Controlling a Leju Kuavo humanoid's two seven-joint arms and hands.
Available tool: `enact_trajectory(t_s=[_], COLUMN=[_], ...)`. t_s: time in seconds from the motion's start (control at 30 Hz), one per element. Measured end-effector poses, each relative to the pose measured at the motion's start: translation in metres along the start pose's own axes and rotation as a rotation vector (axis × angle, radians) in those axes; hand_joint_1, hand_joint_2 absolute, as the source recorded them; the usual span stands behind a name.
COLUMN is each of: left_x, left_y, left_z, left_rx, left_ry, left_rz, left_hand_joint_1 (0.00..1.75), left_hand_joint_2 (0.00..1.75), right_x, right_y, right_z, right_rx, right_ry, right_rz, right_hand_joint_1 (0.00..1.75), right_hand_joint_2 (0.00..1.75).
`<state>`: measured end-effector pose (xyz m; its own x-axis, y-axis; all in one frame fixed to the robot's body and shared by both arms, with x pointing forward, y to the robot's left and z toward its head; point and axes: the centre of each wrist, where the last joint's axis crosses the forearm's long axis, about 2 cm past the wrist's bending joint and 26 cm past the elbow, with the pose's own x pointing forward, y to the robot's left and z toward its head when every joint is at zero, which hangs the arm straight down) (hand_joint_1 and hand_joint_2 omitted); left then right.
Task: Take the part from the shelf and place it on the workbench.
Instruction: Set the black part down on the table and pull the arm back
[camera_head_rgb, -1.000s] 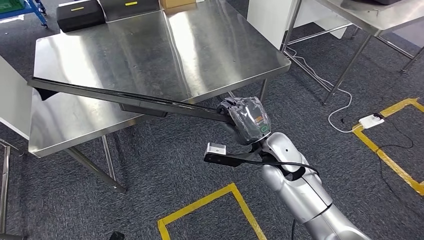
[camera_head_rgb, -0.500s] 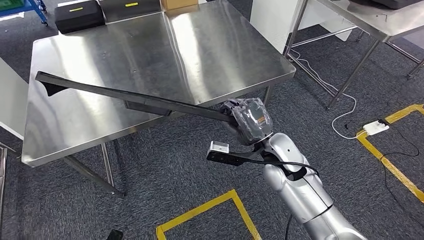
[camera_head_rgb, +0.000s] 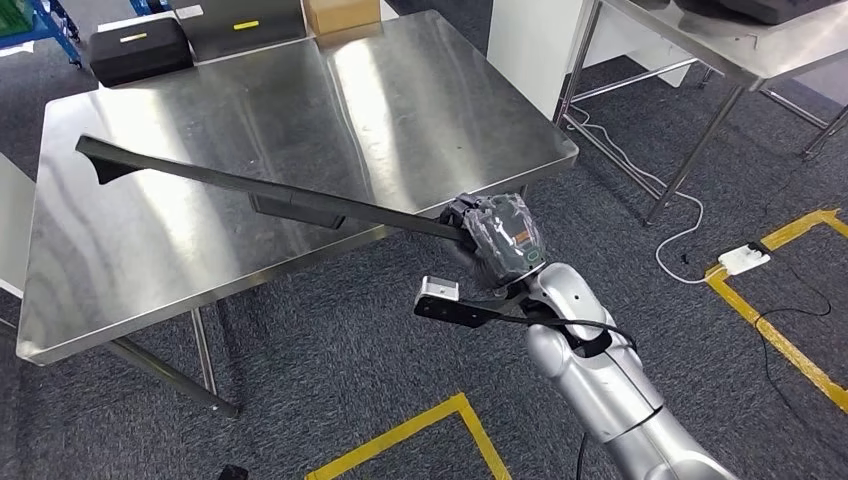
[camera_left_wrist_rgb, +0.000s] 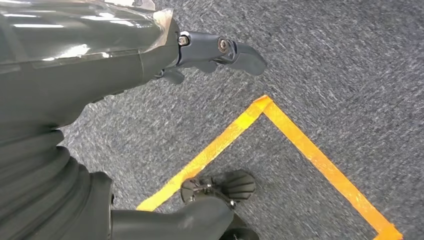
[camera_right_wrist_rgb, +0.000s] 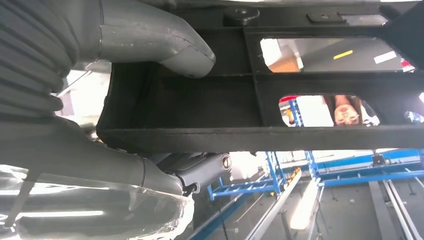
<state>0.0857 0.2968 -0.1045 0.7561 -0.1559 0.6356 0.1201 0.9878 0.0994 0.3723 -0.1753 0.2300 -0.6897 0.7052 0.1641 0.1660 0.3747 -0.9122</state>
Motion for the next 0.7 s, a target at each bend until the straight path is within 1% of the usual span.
enact_trajectory(t_s=[0.2, 0.33, 0.5, 0.7], left_x=[0.0, 0.0, 0.001, 0.003], left_y=[0.0, -0.001, -0.002, 0.0], left_z=[0.0, 0.0, -0.001, -0.002], left_rx=[-0.002, -0.007, -0.015, -0.013], left_ry=[0.0, 0.0, -0.003, -0.003], left_rz=[0.001, -0.004, -0.015, -0.021], left_hand_joint_1=[0.0, 0.0, 0.0, 0.0], left_hand_joint_2=[1.75, 1.75, 1.75, 1.75], right_x=[-0.015, -0.02, -0.019, -0.013], right_y=[-0.012, -0.015, -0.023, -0.024], right_z=[-0.016, -0.024, -0.037, -0.043], right_rx=[0.048, 0.094, 0.109, 0.141], right_ry=[-0.074, -0.122, -0.172, -0.232], right_rz=[-0.087, -0.148, -0.158, -0.203], right_hand_joint_1=[1.66, 1.66, 1.66, 1.66], right_hand_joint_2=[1.75, 1.75, 1.75, 1.75])
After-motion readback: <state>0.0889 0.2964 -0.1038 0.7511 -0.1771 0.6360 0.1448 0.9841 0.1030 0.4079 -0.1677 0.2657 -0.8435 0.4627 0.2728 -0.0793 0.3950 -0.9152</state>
